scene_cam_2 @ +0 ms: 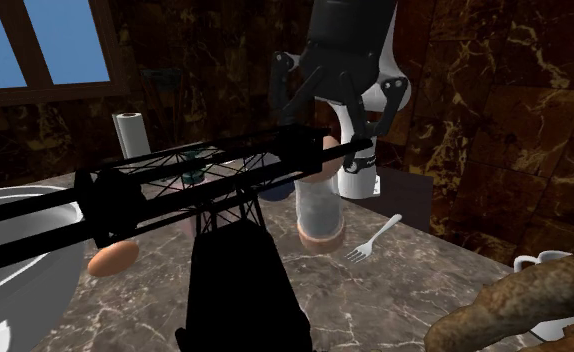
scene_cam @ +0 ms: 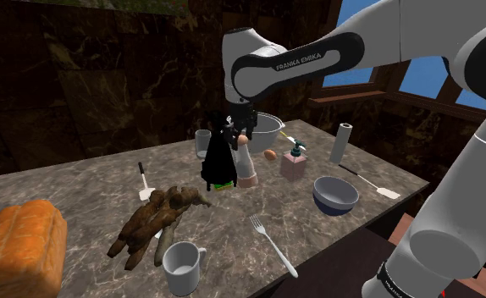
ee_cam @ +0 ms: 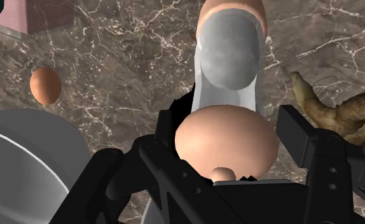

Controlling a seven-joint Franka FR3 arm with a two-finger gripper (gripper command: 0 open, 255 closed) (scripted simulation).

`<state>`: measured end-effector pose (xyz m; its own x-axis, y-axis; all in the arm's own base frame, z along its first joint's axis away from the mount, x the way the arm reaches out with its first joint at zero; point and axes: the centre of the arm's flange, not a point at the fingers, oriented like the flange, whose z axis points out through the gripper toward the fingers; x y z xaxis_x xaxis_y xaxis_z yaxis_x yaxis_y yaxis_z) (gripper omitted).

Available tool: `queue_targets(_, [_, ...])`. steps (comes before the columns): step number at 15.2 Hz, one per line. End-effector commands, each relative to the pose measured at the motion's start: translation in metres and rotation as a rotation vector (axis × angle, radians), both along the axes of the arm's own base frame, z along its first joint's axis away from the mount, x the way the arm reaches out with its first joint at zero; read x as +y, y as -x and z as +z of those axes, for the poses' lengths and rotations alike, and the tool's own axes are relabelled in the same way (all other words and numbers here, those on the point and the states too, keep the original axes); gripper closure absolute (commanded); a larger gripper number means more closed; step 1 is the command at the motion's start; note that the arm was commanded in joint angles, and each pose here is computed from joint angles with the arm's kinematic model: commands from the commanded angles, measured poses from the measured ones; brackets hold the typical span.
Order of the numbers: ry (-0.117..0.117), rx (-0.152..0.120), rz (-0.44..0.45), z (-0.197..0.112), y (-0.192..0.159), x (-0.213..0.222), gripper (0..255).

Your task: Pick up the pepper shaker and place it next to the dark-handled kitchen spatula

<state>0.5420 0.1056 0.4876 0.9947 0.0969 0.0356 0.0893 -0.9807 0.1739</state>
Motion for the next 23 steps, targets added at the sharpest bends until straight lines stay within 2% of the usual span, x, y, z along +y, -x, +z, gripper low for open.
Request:
queue_targets(1, [0.000, -0.001, 0.000, 0.011, -0.001, 0.001, 255])
queue_targets(23, [0.000, -0.001, 0.000, 0.127, -0.001, 0.001, 255])
